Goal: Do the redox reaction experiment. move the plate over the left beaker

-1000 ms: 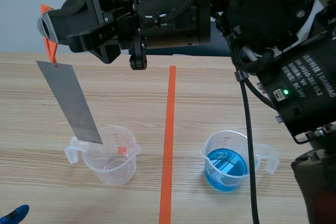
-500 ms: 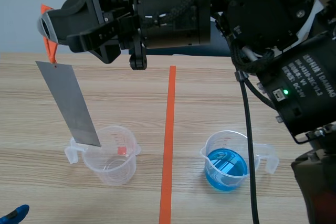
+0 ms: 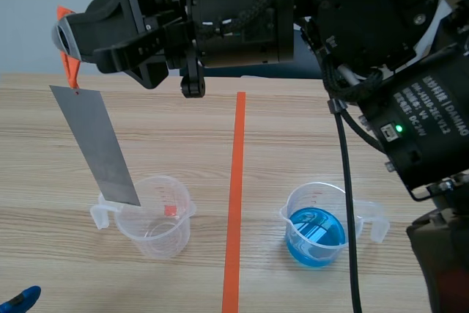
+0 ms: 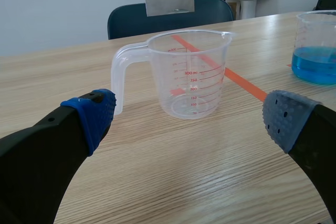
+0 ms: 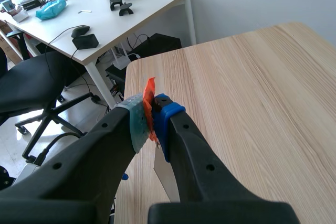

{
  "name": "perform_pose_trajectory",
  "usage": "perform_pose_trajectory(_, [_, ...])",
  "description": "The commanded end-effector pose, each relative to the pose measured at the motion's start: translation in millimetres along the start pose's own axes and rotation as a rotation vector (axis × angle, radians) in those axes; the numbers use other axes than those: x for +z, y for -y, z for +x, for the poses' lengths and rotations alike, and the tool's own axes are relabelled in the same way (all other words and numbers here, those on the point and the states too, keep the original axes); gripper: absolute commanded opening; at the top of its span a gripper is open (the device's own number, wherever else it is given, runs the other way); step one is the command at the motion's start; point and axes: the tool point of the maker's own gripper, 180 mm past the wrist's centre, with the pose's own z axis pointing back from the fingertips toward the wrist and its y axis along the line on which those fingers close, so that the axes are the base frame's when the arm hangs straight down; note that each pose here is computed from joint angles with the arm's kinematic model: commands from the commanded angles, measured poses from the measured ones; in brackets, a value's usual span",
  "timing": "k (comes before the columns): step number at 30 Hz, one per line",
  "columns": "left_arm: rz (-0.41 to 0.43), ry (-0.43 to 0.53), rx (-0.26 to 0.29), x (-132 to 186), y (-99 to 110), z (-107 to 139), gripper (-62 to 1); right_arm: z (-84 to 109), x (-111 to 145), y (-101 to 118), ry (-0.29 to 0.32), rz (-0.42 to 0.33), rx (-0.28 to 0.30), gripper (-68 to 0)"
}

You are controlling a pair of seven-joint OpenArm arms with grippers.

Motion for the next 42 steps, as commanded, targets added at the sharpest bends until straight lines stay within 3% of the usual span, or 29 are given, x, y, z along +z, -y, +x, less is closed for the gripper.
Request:
perform_pose_trajectory(1, [0.0, 0.056, -0.005, -1.4, -0.4, 11.1, -2.2, 11.4, 0.2, -1.8, 0.034, 0.01, 0.016, -67.1])
perform_pose_trajectory(42, [0.0, 0.056, -0.005, -1.4, -0.4, 11.0, -2.2, 14.6, 0.4, -2.3, 0.052, 0.012, 0.013, -67.1])
